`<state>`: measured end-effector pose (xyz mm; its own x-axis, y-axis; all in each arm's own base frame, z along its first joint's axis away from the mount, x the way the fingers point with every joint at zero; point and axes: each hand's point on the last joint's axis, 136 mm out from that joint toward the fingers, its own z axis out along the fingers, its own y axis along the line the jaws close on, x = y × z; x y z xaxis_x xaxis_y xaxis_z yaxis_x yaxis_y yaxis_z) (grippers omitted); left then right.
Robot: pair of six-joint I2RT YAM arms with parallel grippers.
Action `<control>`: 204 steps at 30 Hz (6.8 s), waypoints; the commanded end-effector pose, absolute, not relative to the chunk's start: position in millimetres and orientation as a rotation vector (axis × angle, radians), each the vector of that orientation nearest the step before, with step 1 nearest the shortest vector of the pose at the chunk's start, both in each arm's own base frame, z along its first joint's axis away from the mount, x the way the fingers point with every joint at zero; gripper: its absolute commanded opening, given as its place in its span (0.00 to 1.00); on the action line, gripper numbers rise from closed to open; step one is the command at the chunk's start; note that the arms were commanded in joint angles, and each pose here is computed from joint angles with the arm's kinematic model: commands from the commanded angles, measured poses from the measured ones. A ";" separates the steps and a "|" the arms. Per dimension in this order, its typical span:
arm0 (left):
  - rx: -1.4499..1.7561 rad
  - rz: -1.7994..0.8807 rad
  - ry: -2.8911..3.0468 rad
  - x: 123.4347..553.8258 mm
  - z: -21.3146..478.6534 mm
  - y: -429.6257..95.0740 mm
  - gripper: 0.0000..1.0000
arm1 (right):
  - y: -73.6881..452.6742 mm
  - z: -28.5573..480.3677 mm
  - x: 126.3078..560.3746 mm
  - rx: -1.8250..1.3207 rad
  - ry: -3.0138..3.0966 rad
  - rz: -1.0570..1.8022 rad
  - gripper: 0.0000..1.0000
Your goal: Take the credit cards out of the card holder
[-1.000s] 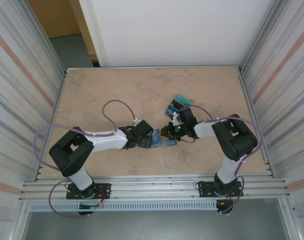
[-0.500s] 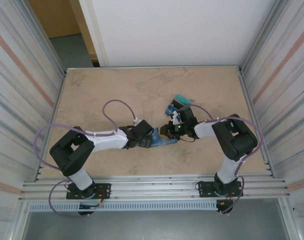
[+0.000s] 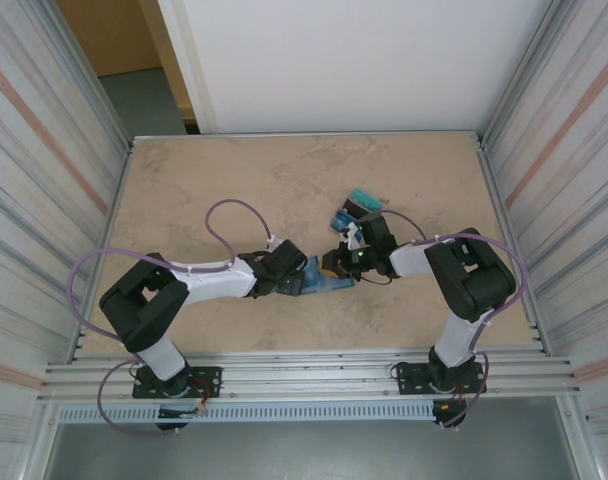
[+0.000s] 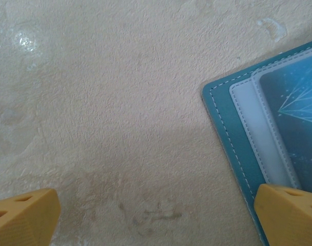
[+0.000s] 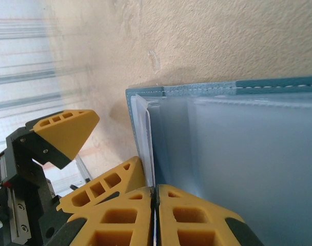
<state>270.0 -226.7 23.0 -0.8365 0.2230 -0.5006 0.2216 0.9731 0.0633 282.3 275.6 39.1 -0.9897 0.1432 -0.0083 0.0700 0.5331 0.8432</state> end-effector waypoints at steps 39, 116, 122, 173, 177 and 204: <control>0.425 0.024 2.575 293.5 31.4 -252.8 0.99 | 266.3 38.1 280.4 0.178 2.734 1.373 0.05; 0.384 0.110 2.513 282.5 77.2 -205.6 0.99 | 207.8 114.8 307.9 -0.154 2.623 0.796 0.05; 0.331 0.074 2.487 276.3 88.6 -198.0 0.99 | 188.6 135.5 336.3 -0.317 2.571 0.506 0.04; 0.236 0.076 2.461 263.9 92.6 -171.9 0.99 | 179.8 81.7 405.8 -0.843 2.555 0.251 0.03; 0.236 0.079 2.462 264.0 92.1 -171.2 0.99 | 185.2 81.8 402.3 -0.862 2.552 0.297 0.07; 0.199 0.082 2.437 269.2 101.6 -162.5 0.99 | 181.1 173.8 379.8 -0.717 2.367 0.359 0.40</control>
<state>268.5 -174.2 93.5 -0.7703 0.1824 -0.6111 0.1557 0.9830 0.0971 389.7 184.8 152.5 -0.6604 -0.4508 -0.6006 -0.5964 0.8008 0.0546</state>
